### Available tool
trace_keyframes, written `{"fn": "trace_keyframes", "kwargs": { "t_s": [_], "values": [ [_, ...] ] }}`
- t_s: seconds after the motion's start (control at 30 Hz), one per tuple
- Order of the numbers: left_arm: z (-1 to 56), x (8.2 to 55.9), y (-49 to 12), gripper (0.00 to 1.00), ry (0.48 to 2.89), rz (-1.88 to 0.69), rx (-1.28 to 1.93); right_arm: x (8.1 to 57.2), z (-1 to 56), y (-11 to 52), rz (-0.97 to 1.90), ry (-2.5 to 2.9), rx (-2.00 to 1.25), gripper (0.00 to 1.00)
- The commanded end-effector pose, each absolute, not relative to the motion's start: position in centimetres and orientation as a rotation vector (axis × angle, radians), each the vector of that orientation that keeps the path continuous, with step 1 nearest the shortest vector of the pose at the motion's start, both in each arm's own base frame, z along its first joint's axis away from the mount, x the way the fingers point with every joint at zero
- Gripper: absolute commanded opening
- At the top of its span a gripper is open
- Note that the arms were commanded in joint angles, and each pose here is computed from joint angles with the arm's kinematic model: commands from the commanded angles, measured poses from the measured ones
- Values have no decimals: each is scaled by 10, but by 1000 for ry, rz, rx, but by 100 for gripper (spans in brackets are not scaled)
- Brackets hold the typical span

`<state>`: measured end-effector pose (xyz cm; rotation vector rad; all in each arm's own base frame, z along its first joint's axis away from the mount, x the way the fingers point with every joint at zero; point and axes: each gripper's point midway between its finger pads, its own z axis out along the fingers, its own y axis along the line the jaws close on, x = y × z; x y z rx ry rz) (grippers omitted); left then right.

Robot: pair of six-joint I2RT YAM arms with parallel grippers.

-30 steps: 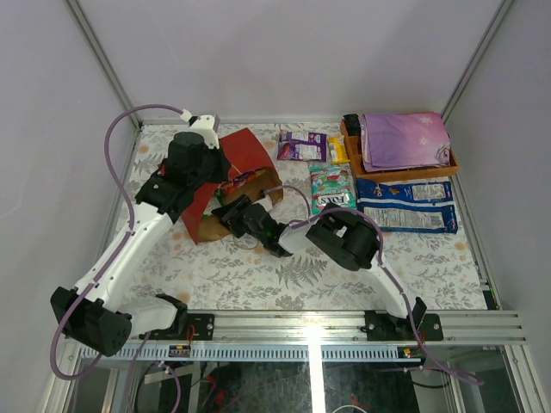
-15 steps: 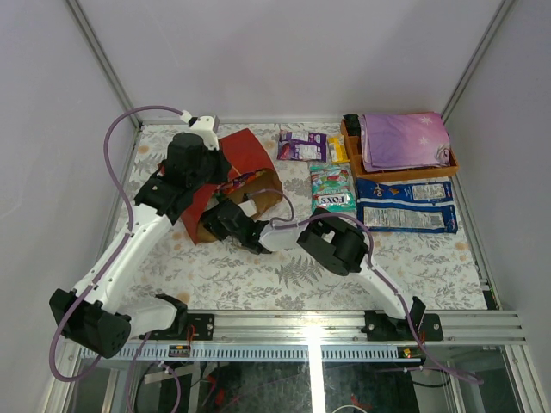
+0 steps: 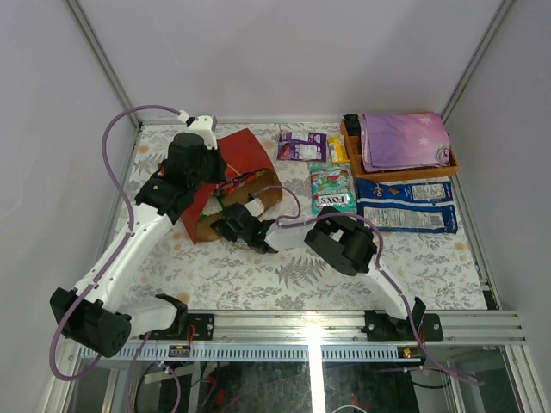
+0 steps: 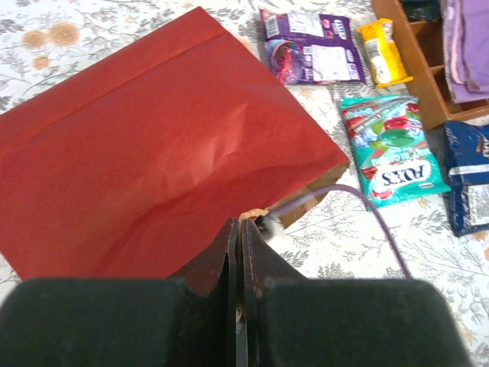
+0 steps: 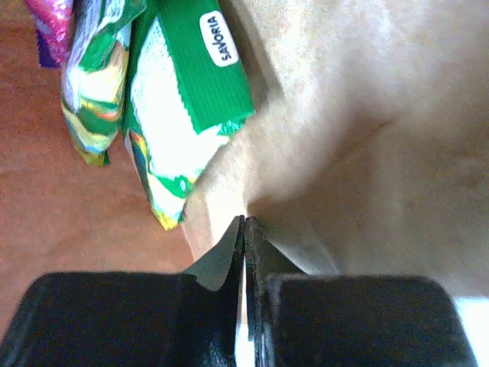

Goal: Take the snacks out of the paper bag

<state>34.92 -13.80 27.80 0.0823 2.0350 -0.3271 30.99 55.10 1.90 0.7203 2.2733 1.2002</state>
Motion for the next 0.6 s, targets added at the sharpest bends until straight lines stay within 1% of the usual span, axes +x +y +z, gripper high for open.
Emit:
{"fn": "trace_keyframes", "kwargs": {
  "t_s": [0.0, 0.07, 0.13, 0.17, 0.2, 0.23, 0.27, 0.3, 0.33, 0.47, 0.57],
  "values": [
    [290, 365, -107, 0, 1978, -157, -38, 299, 79, 532, 1201, 2208, 581, 0],
    [290, 366, -96, 0, 1979, -103, -82, 291, 89, 520, 1178, 2184, 574, 0],
    [293, 366, -96, 0, 1969, -116, -89, 291, 97, 516, 1187, 2158, 585, 0],
    [295, 366, -97, 0, 1964, -129, -85, 293, 101, 518, 1204, 2141, 594, 2],
    [296, 366, -99, 0, 1959, -142, -78, 296, 101, 521, 1225, 2127, 599, 19],
    [298, 365, -100, 0, 1957, -149, -76, 301, 103, 526, 1253, 2103, 605, 47],
    [297, 365, -100, 0, 1959, -151, -74, 304, 105, 530, 1277, 2085, 613, 66],
    [297, 364, -100, 0, 1962, -151, -71, 308, 103, 534, 1285, 2075, 627, 73],
    [297, 362, -101, 0, 1964, -154, -66, 311, 101, 537, 1289, 2070, 637, 75],
    [297, 357, -102, 0, 1953, -175, -49, 322, 87, 542, 1279, 2079, 710, 75],
    [301, 355, -103, 0, 1938, -189, -40, 329, 73, 543, 1256, 2094, 777, 73]
  ]
}}
